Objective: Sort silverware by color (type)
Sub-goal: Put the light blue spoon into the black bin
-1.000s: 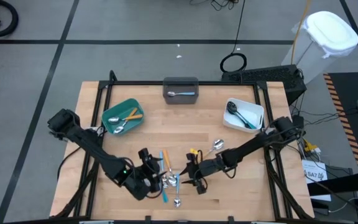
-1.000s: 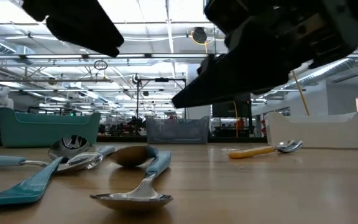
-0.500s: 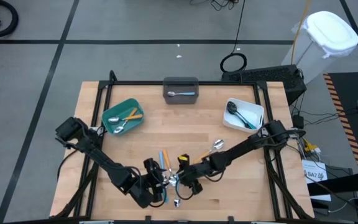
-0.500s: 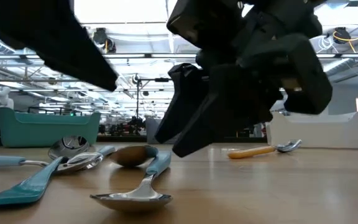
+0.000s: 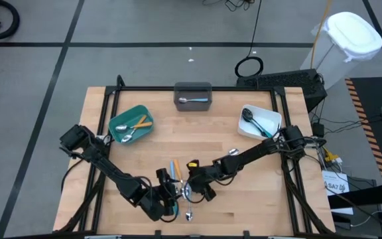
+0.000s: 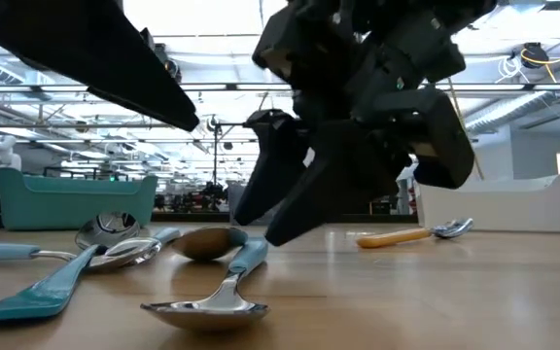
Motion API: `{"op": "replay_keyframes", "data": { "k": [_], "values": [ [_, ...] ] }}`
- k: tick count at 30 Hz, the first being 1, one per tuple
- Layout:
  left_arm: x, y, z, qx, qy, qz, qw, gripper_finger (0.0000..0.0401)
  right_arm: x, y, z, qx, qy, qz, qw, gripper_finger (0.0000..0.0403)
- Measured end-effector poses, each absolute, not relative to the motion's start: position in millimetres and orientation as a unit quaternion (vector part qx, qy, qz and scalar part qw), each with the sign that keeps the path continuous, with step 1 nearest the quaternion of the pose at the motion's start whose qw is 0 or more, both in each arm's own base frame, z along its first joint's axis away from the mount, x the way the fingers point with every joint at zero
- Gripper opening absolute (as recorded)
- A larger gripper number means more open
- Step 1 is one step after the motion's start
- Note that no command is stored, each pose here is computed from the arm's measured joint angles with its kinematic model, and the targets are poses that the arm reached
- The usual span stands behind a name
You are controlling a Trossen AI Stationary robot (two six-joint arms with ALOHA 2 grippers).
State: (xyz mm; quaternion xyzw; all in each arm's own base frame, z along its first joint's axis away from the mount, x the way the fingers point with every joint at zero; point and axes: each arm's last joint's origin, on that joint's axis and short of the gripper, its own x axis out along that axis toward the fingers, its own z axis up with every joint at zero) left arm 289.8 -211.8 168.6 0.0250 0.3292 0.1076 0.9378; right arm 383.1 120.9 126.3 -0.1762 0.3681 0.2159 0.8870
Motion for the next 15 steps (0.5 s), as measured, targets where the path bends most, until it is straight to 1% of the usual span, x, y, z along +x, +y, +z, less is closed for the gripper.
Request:
{"op": "replay_keyframes", "data": {
  "k": [3,11,15],
  "values": [
    [293.1,-207.3,168.6,0.037,0.331,0.11,0.936,0.0268,382.8,118.7,120.2,-0.167,0.381,0.226,0.881,0.0212],
    [302.8,-192.6,168.6,0.054,0.336,0.124,0.932,0.0269,389.0,120.8,98.0,-0.168,0.375,0.239,0.88,0.021],
    [305.5,-188.4,168.6,0.058,0.337,0.128,0.931,0.0268,387.1,121.0,95.3,-0.153,0.389,0.247,0.874,0.0189]
  ]
}}
